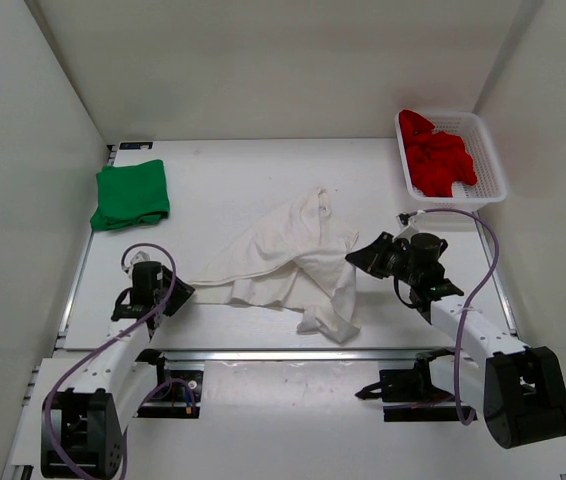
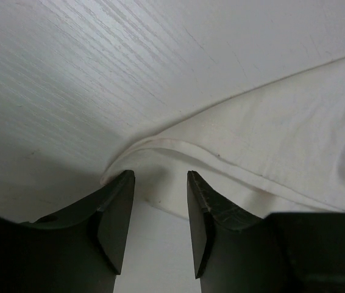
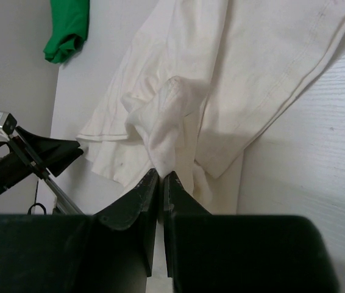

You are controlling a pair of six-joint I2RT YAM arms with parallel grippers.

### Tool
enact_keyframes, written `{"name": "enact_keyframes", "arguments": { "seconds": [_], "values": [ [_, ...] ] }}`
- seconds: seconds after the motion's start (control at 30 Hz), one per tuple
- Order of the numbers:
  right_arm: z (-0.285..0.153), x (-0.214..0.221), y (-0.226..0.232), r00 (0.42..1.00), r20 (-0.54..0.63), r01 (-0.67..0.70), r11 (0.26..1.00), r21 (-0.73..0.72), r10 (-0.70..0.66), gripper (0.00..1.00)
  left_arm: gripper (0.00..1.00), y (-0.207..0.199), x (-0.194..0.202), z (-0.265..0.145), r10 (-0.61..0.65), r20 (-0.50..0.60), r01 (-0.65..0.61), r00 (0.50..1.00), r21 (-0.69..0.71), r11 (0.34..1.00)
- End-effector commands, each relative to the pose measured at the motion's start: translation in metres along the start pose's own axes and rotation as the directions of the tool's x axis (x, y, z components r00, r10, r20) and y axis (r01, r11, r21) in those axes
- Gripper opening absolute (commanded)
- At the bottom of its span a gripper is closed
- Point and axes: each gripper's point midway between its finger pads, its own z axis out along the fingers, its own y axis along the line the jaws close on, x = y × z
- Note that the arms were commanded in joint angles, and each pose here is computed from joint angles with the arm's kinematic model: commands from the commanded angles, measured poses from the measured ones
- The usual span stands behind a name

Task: Fold and stack the t-shirts
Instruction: Flatten out the tshirt

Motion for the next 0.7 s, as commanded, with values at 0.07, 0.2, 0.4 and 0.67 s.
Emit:
{"name": "enact_keyframes", "arguments": {
  "seconds": [0.07,0.2,0.4,0.67],
  "values": [
    [-0.004,-0.015,0.017,0.997,0.046,0.058,0.995,-0.081,-0.054,0.04,0.55,0.022,0.020,-0.008,-0.009,-0.090,0.000,0.996,-0.097,0.995],
    [-0.007,-0.026,0.021,0.996,0.077,0.050,0.993,-0.107,-0.042,0.04,0.59,0.025,0.011,-0.013,0.026,-0.073,-0.036,0.997,-0.129,0.991],
    [-0.014,-0.053,0.026,0.989,0.146,0.036,0.992,-0.119,-0.018,0.03,0.62,0.023,0.012,-0.018,0.052,-0.078,-0.061,0.996,-0.125,0.990],
    [-0.009,-0.077,0.039,0.983,0.180,0.043,0.992,-0.116,-0.021,0.02,0.89,0.008,0.031,-0.007,0.081,-0.122,-0.087,0.989,-0.046,0.995]
  ]
}}
